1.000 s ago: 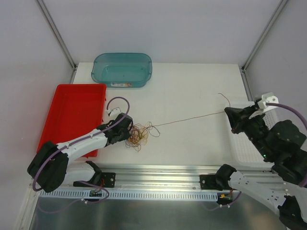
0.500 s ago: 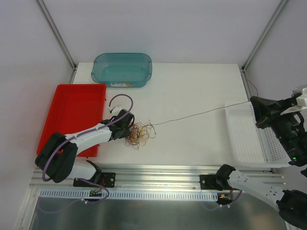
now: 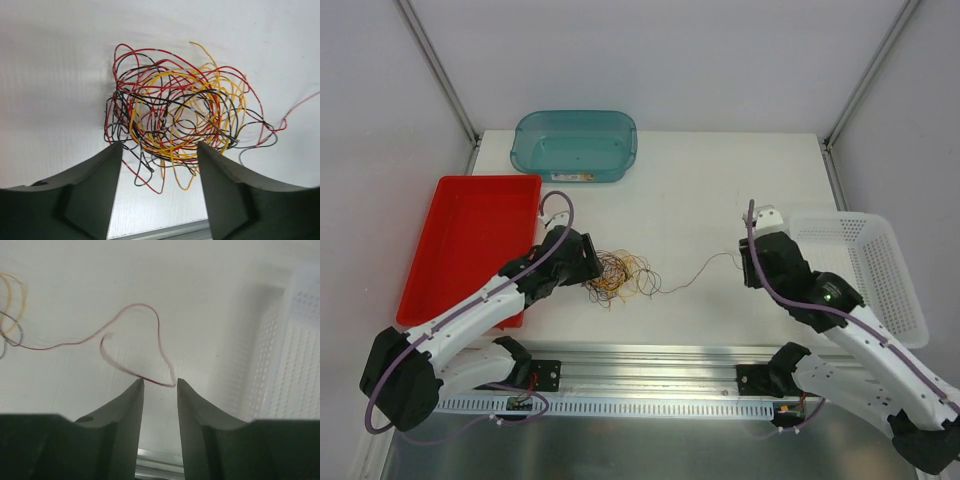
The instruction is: Untangle the cables
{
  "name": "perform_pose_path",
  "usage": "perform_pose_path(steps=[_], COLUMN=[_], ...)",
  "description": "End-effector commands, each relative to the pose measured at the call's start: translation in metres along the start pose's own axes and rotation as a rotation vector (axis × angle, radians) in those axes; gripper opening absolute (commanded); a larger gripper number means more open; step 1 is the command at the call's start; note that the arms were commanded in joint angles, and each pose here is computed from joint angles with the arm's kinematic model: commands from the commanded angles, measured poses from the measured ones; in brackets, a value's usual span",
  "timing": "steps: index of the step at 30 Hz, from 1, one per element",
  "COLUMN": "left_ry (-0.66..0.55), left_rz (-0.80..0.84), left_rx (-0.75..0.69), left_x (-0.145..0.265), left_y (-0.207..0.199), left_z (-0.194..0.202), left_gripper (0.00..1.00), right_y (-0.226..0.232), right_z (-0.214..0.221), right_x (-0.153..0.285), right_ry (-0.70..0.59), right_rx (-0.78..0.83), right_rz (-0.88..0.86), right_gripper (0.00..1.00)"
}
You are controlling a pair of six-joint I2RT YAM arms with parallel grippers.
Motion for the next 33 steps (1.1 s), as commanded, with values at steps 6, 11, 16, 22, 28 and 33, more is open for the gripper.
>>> perform_pose_path(steps=[6,11,16,22,28,33], left_ry=[0.052,0.038,-0.007,-0.041,-0.053,-0.051], left_rz=[0.164,0.187,0.159,0.076,-0.009,-0.059], left_rx=[0.009,0.023,0.014,0.124,0.147,0.148], left_x=[0.022,0.027,0.028,0.021,0.004,-0.009], left_y=[-0.015,-0.021,-0.027,-0.041,-0.050,-0.053], left_z=[0.010,0.005,-0.007,-0.013,-0.018,-0.019], left_gripper=[0.79,0.79,0.75,0.65,0.58,0.49], right_y=[0.025,0.056,0.093,0.120,0.139,0.152], right_z=[0.017,0.010,0.014,0.020,0.025,0.031], right_x=[-0.033,-0.034,-0.048,-0.072,-0.090,-0.104], right_ry=[0.099,0.087,0.124,0.138,0.169,0.184], right_rx=[-0.199,-0.179,-0.119,-0.127,-0.131,-0.123], right_rz=[-0.087,-0.321,-0.452,-0.466,-0.495,-0.522], right_gripper=[0.70,0.74,0.75,0.75,0.75,0.75])
Point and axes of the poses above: each gripper's point midway between its finger pads, its own x axis back along the fingers, its own y axis along the line the jaws close on, z = x × y, the point moved 7 cm from there along x, back along the fingers, and after that the axes turned 4 degrees about -x, right-handed, at the moved point
